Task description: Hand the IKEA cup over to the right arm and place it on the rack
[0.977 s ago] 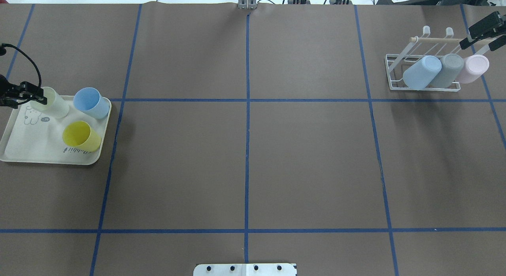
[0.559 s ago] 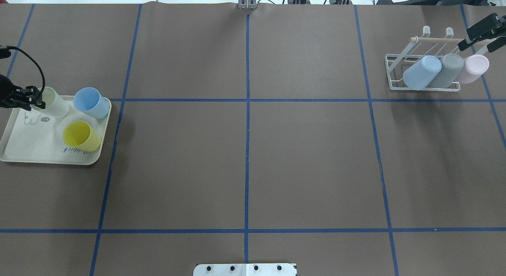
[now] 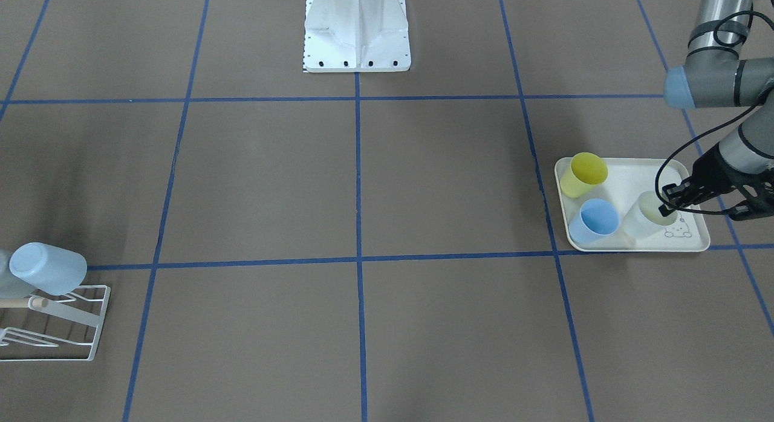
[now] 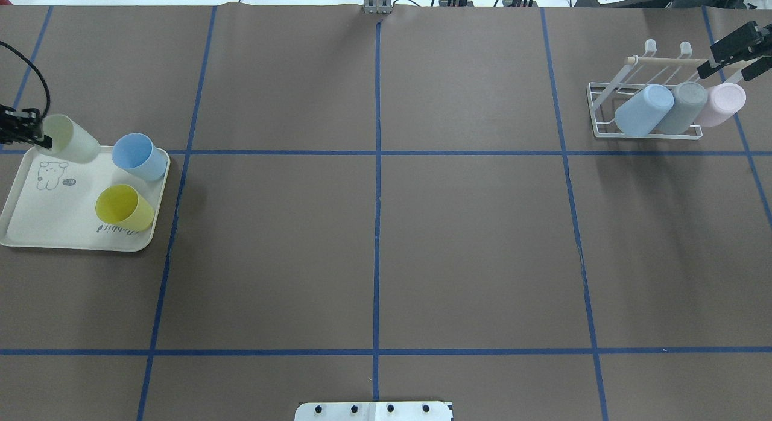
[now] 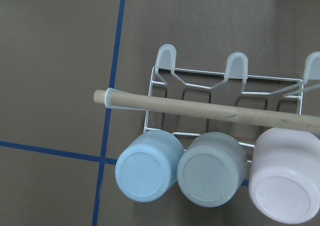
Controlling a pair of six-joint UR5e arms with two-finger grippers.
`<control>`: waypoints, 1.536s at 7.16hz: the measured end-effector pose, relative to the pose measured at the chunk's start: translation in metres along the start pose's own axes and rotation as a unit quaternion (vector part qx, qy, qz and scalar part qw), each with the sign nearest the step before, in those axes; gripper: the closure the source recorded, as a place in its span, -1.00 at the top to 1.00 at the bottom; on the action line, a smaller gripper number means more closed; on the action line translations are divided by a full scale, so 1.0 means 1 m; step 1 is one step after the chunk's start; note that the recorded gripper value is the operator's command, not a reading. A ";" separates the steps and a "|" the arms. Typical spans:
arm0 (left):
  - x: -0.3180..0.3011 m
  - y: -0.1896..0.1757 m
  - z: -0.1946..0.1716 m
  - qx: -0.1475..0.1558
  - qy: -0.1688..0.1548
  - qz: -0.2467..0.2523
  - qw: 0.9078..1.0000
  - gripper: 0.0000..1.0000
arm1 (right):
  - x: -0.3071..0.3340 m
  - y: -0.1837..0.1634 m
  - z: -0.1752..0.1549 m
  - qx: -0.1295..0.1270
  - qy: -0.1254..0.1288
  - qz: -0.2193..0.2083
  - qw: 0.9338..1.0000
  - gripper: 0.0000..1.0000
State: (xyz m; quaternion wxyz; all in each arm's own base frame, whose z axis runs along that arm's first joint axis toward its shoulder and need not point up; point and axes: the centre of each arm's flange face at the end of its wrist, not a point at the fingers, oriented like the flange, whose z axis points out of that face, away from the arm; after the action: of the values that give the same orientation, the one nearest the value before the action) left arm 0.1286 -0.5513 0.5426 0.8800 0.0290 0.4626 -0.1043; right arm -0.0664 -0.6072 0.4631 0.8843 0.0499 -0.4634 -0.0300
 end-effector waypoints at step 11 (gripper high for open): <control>0.396 0.172 -0.094 -0.100 0.206 -0.246 0.942 -1.00 | -0.238 0.082 0.012 0.048 -0.227 0.098 0.968 0.96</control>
State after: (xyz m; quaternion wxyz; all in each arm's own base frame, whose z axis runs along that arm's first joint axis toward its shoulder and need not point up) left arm 0.3064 -0.4316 0.1566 0.7109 -0.1529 0.6344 -0.2622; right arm -0.2113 -0.5029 0.2851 0.7512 0.0382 -0.6554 0.0683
